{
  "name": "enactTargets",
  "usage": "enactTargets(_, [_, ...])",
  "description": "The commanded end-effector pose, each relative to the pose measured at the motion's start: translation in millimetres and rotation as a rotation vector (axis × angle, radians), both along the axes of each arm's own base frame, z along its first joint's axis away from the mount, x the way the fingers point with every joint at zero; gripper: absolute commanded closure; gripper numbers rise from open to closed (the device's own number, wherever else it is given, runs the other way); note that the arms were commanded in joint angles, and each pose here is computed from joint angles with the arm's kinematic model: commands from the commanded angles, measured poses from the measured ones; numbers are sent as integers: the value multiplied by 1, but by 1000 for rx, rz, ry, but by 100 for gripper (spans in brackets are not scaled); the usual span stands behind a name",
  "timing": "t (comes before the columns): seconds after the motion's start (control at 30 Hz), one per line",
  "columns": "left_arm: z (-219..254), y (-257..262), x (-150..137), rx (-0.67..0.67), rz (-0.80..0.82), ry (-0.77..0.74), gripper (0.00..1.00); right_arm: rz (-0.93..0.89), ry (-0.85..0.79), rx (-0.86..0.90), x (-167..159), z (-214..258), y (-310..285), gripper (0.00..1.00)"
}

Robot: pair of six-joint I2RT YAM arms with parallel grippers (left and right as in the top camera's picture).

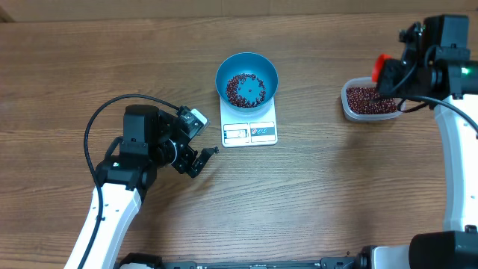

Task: Scoop item into bowl and weigh 150g on scale
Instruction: 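Return the empty scoop with the right gripper to the bean tub, then scoop more red beans from the tub with the right gripper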

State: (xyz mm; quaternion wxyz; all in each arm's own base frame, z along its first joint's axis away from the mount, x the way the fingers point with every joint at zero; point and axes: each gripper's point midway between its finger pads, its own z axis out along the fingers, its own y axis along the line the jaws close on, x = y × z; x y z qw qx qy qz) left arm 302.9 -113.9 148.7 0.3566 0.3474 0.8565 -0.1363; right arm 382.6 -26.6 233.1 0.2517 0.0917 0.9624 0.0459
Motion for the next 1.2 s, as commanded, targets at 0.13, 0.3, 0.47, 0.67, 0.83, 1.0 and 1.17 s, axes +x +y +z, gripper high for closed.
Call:
enactTargets(0.13, [1, 0, 1, -3, 7, 0, 0, 26, 114, -75, 2, -61, -14, 96])
enactTargets(0.3, [1, 0, 1, -3, 7, 0, 0, 10, 198, -108, 4, -93, -22, 96])
enactTargets(0.47, [1, 0, 1, -4, 7, 0, 0, 14, 288, -102, 6, -128, -23, 96])
enactTargets(0.67, [1, 0, 1, -4, 7, 0, 0, 39, 309, -26, 14, -150, -11, 96])
enactTargets(0.83, [1, 0, 1, -4, 7, 0, 0, 88, 293, 108, 19, -154, 12, 96])
enactTargets(1.0, [1, 0, 1, -4, 7, 0, 0, 119, 292, 199, 19, -155, 28, 96])
enactTargets(1.17, [1, 0, 1, -3, 7, 0, 0, 116, 280, 315, 18, -148, 31, 96])
